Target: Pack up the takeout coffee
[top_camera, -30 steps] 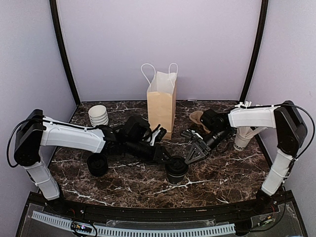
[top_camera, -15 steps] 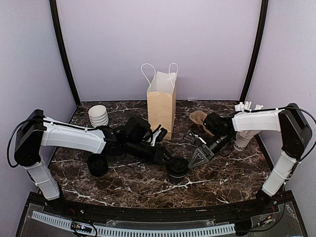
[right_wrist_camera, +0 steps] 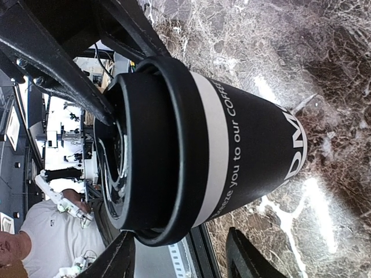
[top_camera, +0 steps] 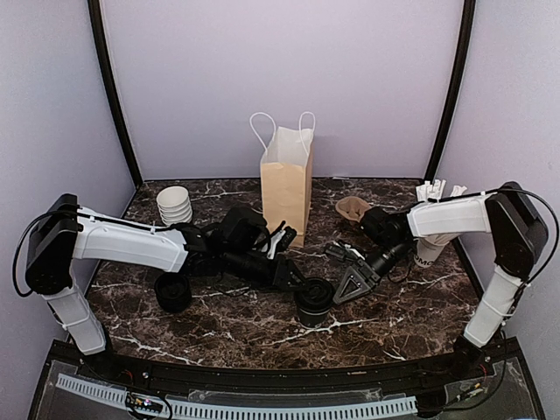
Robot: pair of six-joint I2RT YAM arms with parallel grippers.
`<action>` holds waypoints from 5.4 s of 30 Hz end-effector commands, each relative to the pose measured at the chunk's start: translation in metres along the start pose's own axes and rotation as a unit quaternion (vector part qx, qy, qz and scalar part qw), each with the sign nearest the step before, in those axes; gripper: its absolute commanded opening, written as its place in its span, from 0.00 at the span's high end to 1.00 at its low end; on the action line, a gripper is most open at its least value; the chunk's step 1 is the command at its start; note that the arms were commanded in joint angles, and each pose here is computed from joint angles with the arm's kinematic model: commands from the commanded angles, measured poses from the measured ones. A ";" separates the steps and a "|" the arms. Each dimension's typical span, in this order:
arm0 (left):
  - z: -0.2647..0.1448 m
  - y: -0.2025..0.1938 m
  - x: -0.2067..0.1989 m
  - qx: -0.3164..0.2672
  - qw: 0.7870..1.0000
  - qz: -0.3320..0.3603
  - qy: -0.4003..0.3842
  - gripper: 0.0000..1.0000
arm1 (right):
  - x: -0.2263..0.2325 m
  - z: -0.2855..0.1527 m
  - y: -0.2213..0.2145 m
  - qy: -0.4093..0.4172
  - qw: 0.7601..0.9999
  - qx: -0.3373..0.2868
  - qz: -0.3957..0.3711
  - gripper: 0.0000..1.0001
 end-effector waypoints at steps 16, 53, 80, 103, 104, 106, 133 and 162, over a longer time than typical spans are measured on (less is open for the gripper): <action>0.014 -0.047 0.080 0.062 0.986 -0.063 0.142 0.64 | -0.124 0.019 -0.065 -0.224 0.940 0.136 0.216 0.65; -0.037 0.053 -0.002 -0.110 0.983 0.114 0.091 0.45 | 0.010 -0.019 0.030 -0.027 0.997 0.025 -0.061 0.49; -0.009 0.000 -0.002 -0.008 0.999 -0.008 0.036 0.53 | 0.011 -0.019 0.071 -0.123 0.982 0.009 -0.146 0.39; -0.020 0.049 0.017 -0.051 0.998 -0.010 0.033 0.55 | 0.005 -0.045 0.037 -0.136 0.988 0.002 -0.077 0.36; -0.023 0.045 0.015 -0.046 0.999 -0.012 0.027 0.55 | 0.005 -0.046 0.034 -0.136 0.988 0.003 -0.075 0.36; -0.026 0.038 0.012 -0.040 0.999 -0.019 0.022 0.55 | 0.003 -0.048 0.027 -0.139 0.988 0.004 -0.068 0.36; -0.018 0.010 -0.002 -0.011 0.997 -0.064 -0.043 0.62 | -0.012 -0.042 0.026 -0.089 0.996 -0.009 -0.030 0.49; 0.021 -0.073 0.143 0.146 0.943 -0.162 0.250 0.75 | -0.106 -0.013 -0.009 -0.165 0.977 0.072 0.118 0.55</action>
Point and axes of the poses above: each gripper's point midway between its finger pads, its own z axis out along the fingers, its own x axis along the line the jaws close on, y = z × x, the point moved 4 cm from there along -z, back along the fingers, and after that the axes turned 5 degrees about -z, right-handed, at the moved point
